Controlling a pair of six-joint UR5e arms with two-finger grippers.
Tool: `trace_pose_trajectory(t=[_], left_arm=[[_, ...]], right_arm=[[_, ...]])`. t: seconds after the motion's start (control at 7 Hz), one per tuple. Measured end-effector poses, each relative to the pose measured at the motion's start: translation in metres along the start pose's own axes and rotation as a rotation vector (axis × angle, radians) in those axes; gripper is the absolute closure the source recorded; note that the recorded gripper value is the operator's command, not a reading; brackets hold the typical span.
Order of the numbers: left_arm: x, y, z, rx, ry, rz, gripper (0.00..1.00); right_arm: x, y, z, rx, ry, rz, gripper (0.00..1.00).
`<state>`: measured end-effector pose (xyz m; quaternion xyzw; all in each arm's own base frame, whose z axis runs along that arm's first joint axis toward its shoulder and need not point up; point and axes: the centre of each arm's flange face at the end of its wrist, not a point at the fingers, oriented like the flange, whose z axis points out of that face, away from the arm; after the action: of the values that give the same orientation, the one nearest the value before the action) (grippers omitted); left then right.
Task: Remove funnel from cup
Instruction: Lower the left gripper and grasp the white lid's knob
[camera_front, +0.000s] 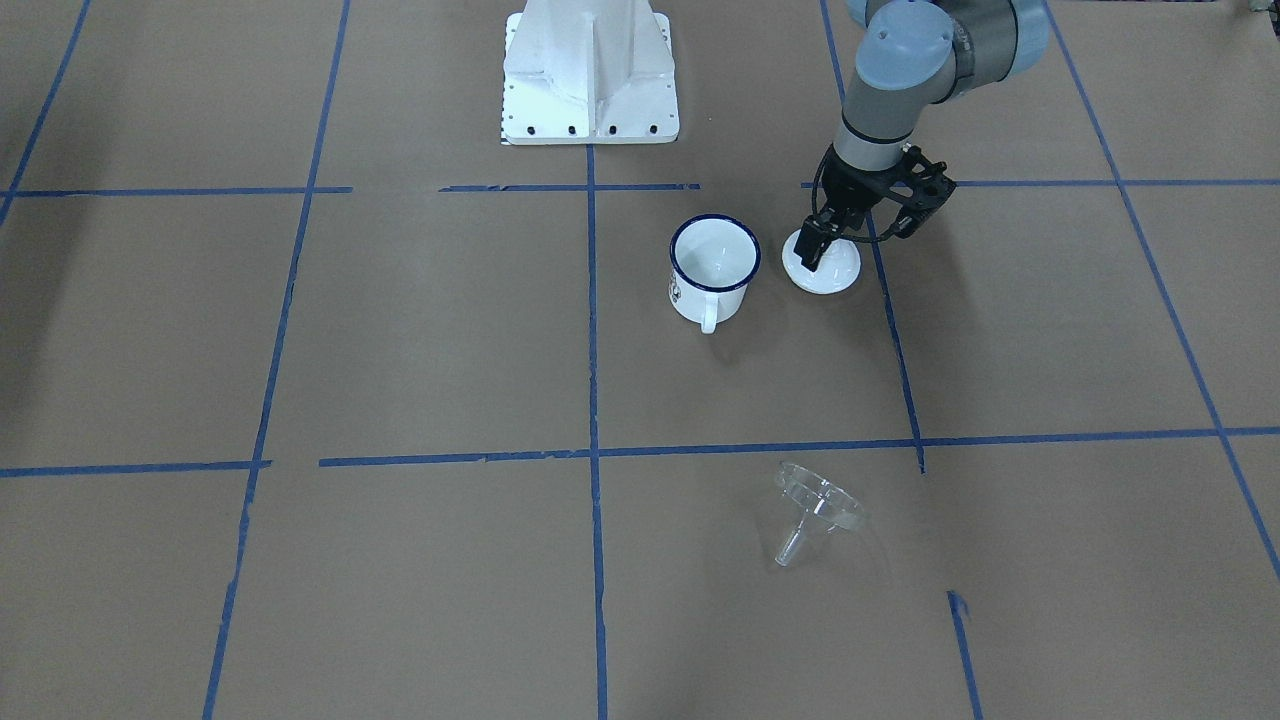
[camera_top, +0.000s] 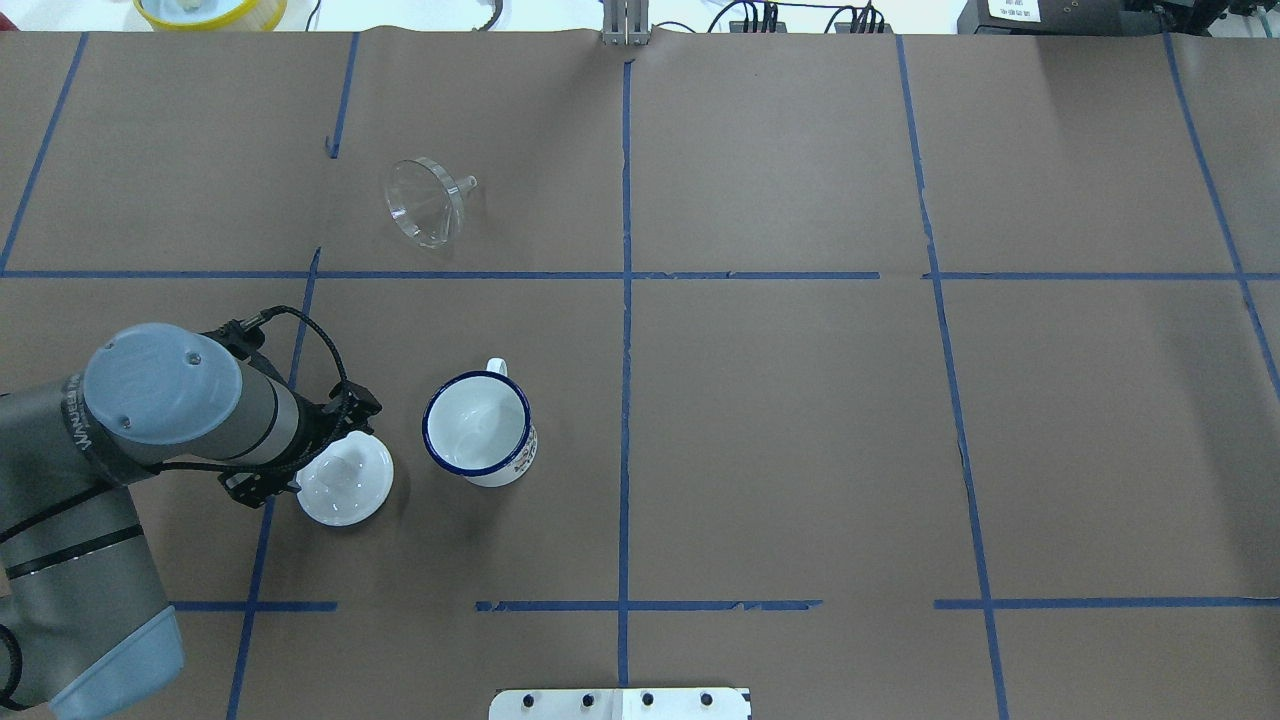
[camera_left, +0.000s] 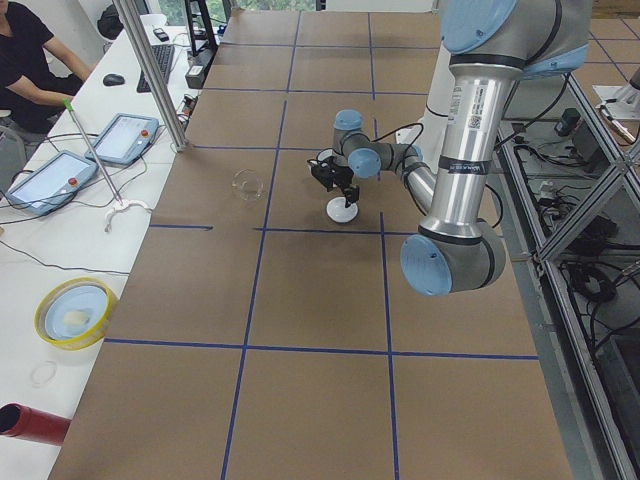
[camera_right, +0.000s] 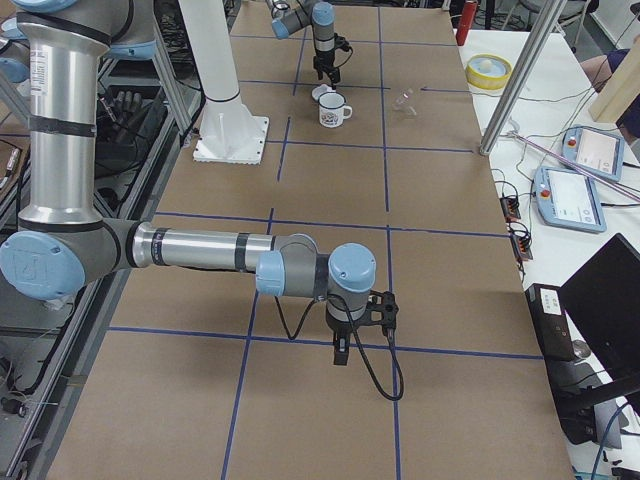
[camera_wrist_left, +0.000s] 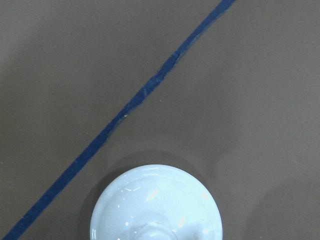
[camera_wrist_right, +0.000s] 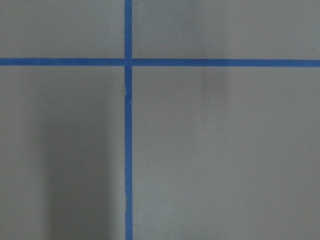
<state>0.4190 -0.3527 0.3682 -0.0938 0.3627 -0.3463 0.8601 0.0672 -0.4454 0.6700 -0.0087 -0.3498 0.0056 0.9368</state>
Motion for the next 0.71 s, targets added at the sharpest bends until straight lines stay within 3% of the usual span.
trace_pose_trajectory(t=[0.29,0.43,0.71], left_arm=[[-0.010,0.011,0.010,-0.011,0.005,0.010,0.14],[-0.013,0.020,0.014,-0.021,-0.001,0.003,0.28],[-0.014,0.025,0.012,-0.027,0.003,-0.001,0.27]], right_arm=[[0.000,0.000,0.000,-0.001,0.000,0.000,0.00],[0.000,0.000,0.000,-0.001,0.000,0.001,0.00],[0.000,0.000,0.000,0.000,0.000,0.000,0.00]])
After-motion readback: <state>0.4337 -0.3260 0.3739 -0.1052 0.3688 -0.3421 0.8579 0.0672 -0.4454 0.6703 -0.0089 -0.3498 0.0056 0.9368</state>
